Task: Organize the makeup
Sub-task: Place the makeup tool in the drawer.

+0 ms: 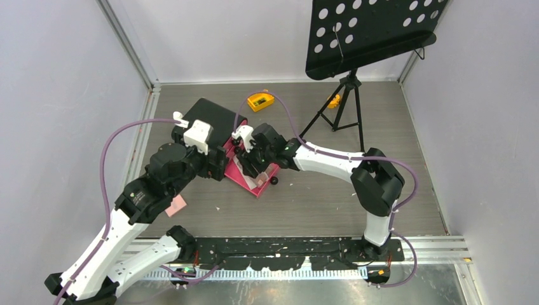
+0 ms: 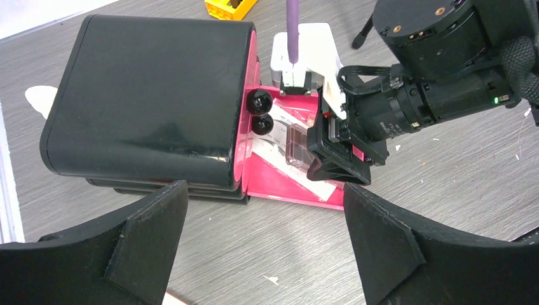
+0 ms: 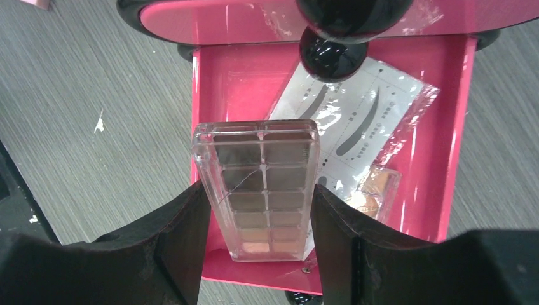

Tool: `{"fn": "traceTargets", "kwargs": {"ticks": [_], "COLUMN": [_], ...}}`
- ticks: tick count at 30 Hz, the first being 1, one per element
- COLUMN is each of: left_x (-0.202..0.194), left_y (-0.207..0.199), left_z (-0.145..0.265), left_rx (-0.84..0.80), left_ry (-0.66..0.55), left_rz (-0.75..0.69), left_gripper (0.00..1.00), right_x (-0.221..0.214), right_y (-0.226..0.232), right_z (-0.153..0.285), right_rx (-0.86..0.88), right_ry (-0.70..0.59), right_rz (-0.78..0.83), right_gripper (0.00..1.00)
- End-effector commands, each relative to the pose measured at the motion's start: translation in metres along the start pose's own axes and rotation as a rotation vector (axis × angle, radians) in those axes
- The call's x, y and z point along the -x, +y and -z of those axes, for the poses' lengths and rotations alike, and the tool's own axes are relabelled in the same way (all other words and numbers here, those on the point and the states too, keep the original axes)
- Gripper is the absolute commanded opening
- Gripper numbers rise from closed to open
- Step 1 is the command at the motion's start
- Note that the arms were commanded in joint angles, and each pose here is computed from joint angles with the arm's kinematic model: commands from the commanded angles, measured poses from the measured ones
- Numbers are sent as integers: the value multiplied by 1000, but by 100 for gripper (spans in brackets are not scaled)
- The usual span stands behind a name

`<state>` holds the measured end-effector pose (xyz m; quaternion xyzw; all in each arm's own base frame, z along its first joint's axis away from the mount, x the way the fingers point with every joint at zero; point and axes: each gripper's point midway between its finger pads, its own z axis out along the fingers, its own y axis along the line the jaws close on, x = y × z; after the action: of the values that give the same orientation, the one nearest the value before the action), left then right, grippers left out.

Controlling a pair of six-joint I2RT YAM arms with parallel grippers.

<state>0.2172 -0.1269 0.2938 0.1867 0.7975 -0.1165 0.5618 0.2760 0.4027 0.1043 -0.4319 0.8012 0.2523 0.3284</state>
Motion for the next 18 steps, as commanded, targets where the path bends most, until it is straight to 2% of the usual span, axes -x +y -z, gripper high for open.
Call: {"fn": "traceTargets", "kwargs": {"ticks": [1, 4, 5, 10, 12, 14, 16, 18], "left_x": [11, 10, 11, 10, 10, 10, 11, 11], "left_y": [3, 2, 2, 3, 4, 5, 6, 7], "left_z": [6, 6, 6, 6, 6, 7, 8, 8], "left_rx": [10, 7, 7, 15, 20, 25, 30, 34], "left_ry": [-33, -33, -33, -27, -26, -26, -28, -28], "left_rz": [19, 21, 22, 28, 31, 33, 36, 39], "left_gripper": [94, 94, 94, 94, 95, 95, 95, 95], "right_x": [12, 3, 1, 7, 13, 20, 26, 32], "right_y": [8, 13, 13, 11, 10, 9, 9, 9], "right_z": [-2, -8, -10, -10, -6, -1, 4, 9], "right_rx": [9, 30, 30, 5, -6, -21, -24, -30], "right_ry": [-16, 10, 16, -21, -46, -68, -85, -102], "right_rz": [13, 10, 10, 10, 10, 5, 9, 12], "right_gripper": [16, 20, 24, 53, 60, 76, 83, 85]}}
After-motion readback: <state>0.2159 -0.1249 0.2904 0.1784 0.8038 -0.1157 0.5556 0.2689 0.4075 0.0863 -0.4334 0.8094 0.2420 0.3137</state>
